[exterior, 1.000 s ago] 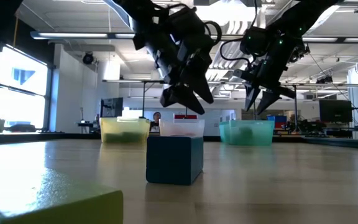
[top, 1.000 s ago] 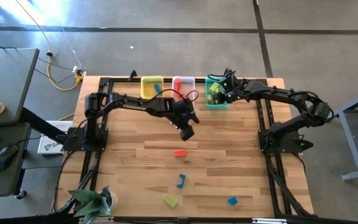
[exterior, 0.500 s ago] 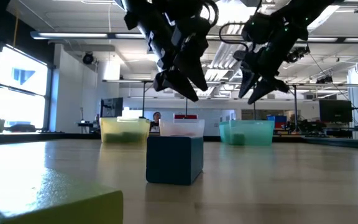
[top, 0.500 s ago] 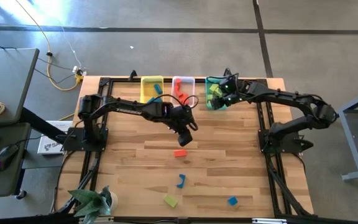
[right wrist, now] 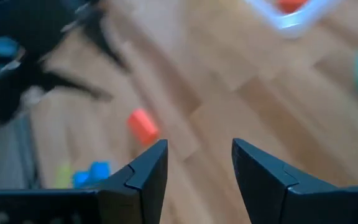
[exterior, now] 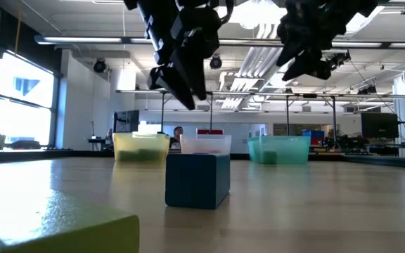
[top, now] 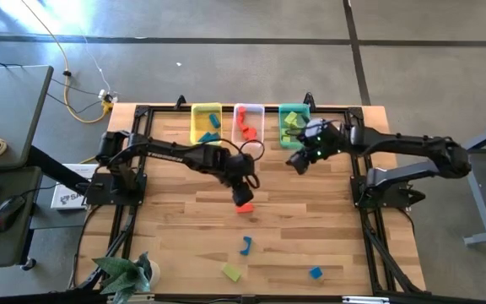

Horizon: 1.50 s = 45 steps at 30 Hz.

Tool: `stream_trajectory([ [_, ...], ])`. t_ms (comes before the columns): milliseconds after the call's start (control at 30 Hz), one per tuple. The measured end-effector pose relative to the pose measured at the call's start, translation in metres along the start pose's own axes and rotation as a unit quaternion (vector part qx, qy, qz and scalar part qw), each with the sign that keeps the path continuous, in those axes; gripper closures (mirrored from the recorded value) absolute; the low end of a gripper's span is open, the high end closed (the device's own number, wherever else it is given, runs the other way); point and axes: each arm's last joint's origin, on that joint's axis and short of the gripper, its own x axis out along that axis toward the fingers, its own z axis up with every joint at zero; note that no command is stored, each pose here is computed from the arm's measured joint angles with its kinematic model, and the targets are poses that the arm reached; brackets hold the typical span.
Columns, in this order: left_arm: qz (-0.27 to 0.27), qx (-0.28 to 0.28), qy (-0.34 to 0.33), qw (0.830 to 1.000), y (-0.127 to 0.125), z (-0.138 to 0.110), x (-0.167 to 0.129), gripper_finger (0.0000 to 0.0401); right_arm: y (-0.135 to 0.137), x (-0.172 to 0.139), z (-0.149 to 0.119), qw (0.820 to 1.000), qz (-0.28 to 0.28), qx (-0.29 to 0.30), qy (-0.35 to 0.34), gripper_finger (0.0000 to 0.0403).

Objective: Sort & place blocks by color
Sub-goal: Put the blue block into the yellow bin

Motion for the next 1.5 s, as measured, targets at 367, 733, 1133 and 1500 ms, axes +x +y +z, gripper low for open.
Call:
stream_trajectory([
  [367, 0.024, -0.026, 0.021, 0.999, -0.019, -0.018, 0.0, 0.022, 0.043, 0.0, -0.035, 0.986, 0.091, -0.12, 0.068, 0.0237],
  [733, 0.021, -0.014, 0.025, 0.999, -0.022, -0.021, 0.0, 0.022, 0.077, -0.006, -0.081, 0.973, 0.094, -0.182, 0.108, 0.0237],
  [1133, 0.02, 0.039, 0.032, 0.999, -0.024, -0.023, 0.0, 0.022, 0.118, -0.033, -0.097, 0.98, 0.092, -0.153, 0.083, 0.0237],
  [1500, 0.023, 0.066, 0.031, 0.997, -0.023, -0.023, 0.0, 0.022, 0.157, -0.025, -0.108, 0.965, -0.019, -0.208, 0.16, 0.0237],
])
